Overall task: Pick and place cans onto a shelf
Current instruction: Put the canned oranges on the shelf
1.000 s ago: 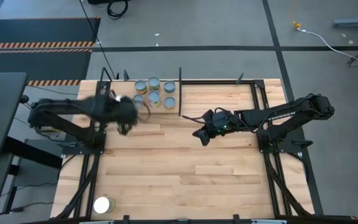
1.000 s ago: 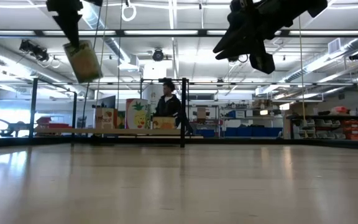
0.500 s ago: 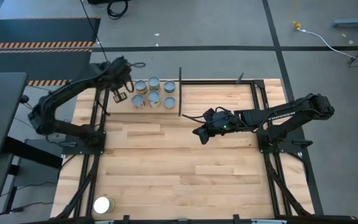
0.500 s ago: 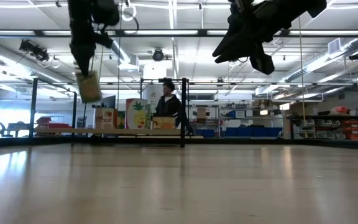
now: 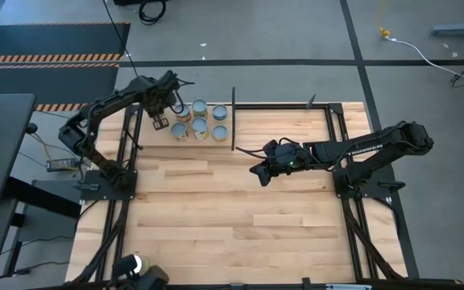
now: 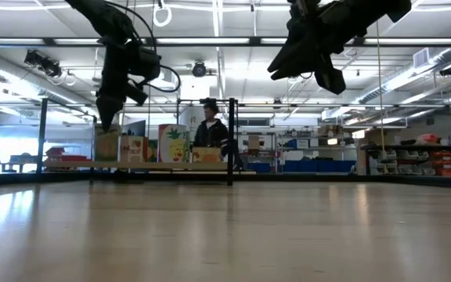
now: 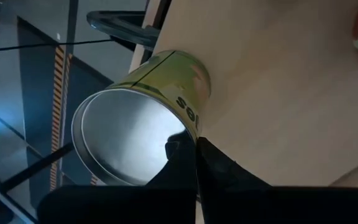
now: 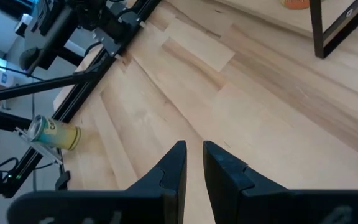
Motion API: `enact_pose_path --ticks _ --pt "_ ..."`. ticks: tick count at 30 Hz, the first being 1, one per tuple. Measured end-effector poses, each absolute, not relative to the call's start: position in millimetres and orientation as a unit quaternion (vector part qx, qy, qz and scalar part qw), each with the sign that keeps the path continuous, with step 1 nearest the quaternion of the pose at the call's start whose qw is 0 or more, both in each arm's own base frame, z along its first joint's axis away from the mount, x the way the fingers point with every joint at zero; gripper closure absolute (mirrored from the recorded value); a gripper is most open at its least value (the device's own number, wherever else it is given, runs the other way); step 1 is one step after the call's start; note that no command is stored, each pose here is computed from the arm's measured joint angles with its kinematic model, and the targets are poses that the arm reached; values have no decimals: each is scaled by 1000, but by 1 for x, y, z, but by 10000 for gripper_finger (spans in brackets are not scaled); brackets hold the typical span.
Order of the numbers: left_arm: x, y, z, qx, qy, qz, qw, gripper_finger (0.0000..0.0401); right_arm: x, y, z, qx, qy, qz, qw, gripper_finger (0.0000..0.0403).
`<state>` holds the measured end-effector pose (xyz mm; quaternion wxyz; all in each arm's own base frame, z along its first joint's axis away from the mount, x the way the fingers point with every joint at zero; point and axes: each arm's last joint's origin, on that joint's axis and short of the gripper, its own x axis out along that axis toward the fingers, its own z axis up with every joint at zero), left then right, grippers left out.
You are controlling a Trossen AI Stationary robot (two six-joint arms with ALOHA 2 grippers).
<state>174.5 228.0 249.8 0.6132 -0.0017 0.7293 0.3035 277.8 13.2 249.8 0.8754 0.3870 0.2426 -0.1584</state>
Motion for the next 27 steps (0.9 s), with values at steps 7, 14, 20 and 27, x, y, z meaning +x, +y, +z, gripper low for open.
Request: enact_pose_path --ticks 7,14,20,27 --pt "174 226 252 -6 725 301 620 381 278 12 250 376 240 -169 879 343" --pt "171 222 256 -12 728 292 620 375 278 7 249 372 238 -176 880 343" --pt "172 223 256 -10 720 299 626 371 278 4 249 372 236 -180 879 343" --pt "172 223 257 -15 715 311 626 312 278 4 249 366 238 -177 882 343"
